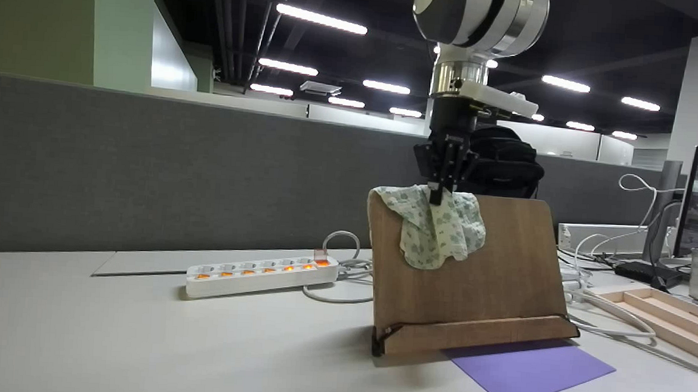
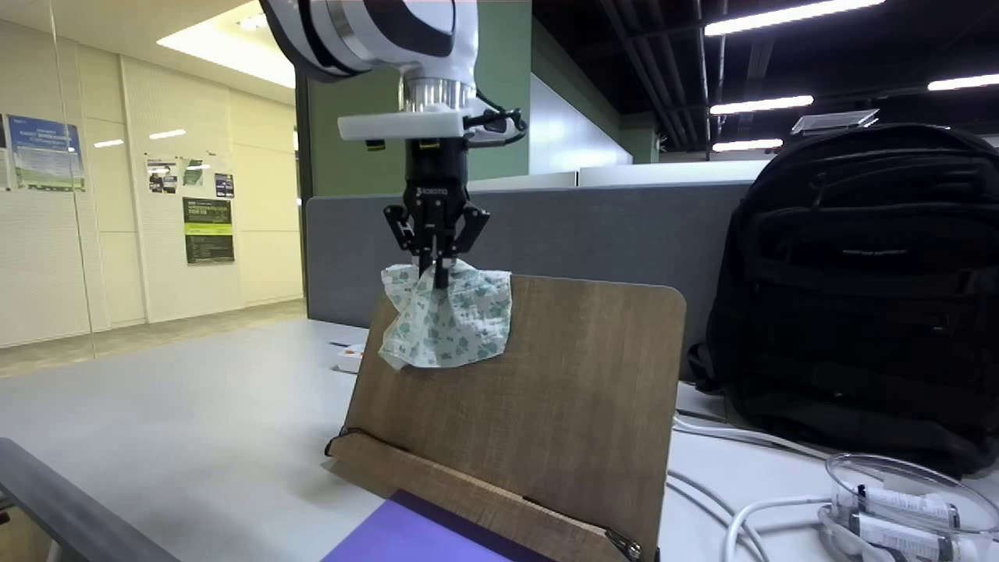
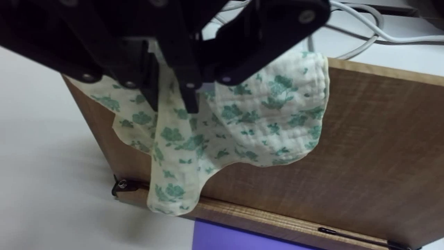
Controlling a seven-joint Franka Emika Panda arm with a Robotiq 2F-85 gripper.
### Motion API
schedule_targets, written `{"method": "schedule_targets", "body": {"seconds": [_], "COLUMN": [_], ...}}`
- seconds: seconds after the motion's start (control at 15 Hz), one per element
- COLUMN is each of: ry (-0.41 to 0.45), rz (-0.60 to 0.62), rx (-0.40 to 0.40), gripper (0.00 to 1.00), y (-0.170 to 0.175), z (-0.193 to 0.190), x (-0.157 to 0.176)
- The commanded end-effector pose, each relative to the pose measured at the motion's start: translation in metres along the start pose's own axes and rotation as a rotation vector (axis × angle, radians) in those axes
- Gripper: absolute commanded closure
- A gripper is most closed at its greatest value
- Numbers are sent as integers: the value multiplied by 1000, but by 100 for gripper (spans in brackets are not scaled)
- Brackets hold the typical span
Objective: Unhang the white cloth from the wooden board
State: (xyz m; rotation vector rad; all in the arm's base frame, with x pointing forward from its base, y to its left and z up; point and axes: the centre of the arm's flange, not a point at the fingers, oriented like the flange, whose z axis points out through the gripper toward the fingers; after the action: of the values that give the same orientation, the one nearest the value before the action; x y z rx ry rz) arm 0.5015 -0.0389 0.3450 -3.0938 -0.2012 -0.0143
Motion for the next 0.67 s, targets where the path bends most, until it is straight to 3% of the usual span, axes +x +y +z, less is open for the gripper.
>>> {"method": "schedule_targets", "body": {"seconds": [0.0,0.2,0.6], "ry": [-16,-36,-72], "rz": [-69,-135,-283], "rx": [48,51,56], "gripper": [100,99,99], "y": [-12,-33,-106], "z": [-19,-33,-79], "x": [7,17,72]}}
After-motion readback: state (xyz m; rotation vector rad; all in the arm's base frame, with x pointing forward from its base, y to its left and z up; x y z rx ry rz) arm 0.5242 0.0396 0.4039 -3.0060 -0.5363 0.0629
